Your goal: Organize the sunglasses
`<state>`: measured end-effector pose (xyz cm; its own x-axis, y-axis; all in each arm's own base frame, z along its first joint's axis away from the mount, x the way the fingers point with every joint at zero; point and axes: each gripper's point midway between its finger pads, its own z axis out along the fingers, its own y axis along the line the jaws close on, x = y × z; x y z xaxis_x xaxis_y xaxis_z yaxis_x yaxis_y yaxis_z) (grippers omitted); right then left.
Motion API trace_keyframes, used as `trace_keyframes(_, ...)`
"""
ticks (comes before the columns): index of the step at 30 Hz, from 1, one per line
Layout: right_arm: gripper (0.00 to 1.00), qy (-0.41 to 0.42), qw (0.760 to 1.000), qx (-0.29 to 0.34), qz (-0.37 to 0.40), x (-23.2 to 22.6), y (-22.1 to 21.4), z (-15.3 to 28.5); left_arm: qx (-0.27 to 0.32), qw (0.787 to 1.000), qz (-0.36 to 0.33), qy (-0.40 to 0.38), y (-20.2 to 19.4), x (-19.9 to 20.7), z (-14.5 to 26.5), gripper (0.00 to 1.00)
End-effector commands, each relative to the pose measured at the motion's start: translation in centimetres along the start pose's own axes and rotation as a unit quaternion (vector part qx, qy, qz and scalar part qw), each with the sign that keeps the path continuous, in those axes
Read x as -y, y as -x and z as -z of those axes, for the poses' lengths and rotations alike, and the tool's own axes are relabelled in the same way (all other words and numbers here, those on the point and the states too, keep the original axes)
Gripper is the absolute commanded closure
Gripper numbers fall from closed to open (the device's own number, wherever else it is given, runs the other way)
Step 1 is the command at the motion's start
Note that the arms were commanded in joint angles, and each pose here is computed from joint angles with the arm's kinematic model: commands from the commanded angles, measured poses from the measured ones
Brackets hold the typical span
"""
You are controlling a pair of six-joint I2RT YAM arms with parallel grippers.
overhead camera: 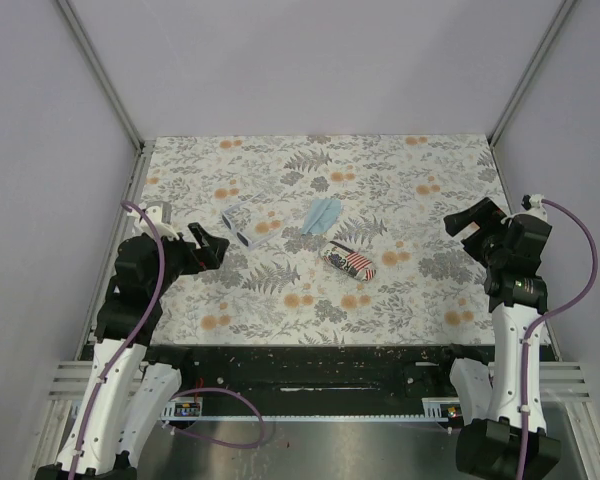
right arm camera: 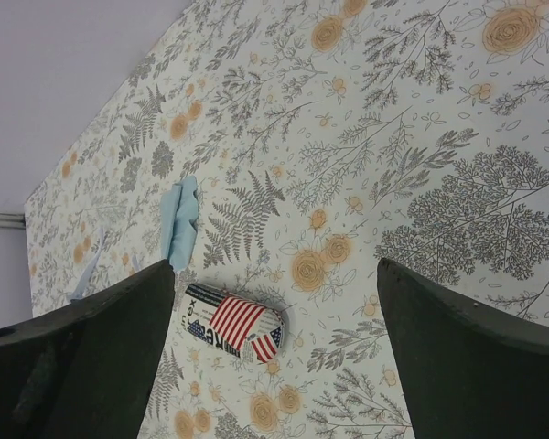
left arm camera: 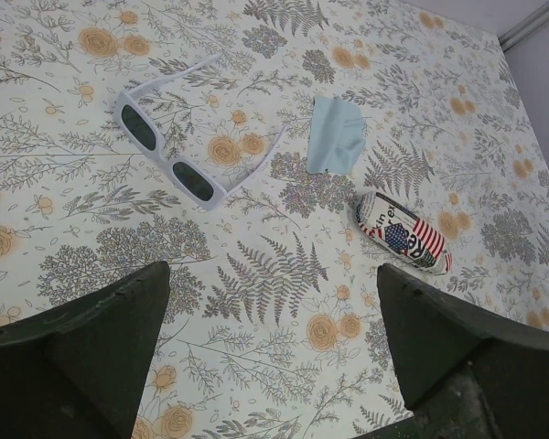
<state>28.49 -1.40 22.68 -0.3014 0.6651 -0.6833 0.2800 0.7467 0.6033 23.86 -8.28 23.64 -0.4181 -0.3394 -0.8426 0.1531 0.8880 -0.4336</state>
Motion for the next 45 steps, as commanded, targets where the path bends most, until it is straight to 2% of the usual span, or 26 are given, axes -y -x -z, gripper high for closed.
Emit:
trace_keyframes(1,0.01,0.012,0.999,0.024,0.028,-0.5,0.9,0.6,0.026,1.000,-0.014,-0.010,1.6,0.6,0.4,0.01)
trace_keyframes(6,0.01,0.033,0.999,0.007,0.031,-1.0,0.3,0.1,0.023,1.000,-0.011,-0.014,1.5,0.8,0.2,0.01)
trace_keyframes(11,0.01,0.117,0.992,-0.036,0.043,-3.5,-1.5,-0.6,0.023,0.999,-0.010,-0.020,1.5,1.0,0.4,0.01)
trace_keyframes(19,0.01,0.143,0.981,-0.092,0.098,-6.6,-4.1,-2.8,0.013,0.999,-0.007,-0.032,1.0,1.3,0.1,0.01)
trace_keyframes(25,0.01,0.144,0.966,-0.146,0.155,-8.8,-8.0,-5.2,-0.002,0.999,-0.002,-0.036,0.5,1.4,-0.5,0.01)
trace_keyframes(30,0.04,0.151,0.938,-0.202,0.237,-11.3,-11.7,-6.1,-0.013,0.999,0.001,-0.033,0.0,1.2,-0.6,0.01)
trace_keyframes(37,0.02,0.194,0.881,-0.273,0.334,-13.8,-19.1,-6.2,-0.018,0.999,0.000,-0.027,-0.2,1.0,-0.5,0.01)
trace_keyframes(40,0.01,0.189,0.861,-0.296,0.368,-13.2,-21.6,-6.6,-0.018,0.999,0.000,-0.027,-0.3,1.0,-0.4,0.01)
trace_keyframes(45,0.01,0.153,0.847,-0.310,0.404,-11.3,-23.4,-8.0,-0.023,0.999,0.001,-0.032,-0.4,1.1,-0.5,0.01)
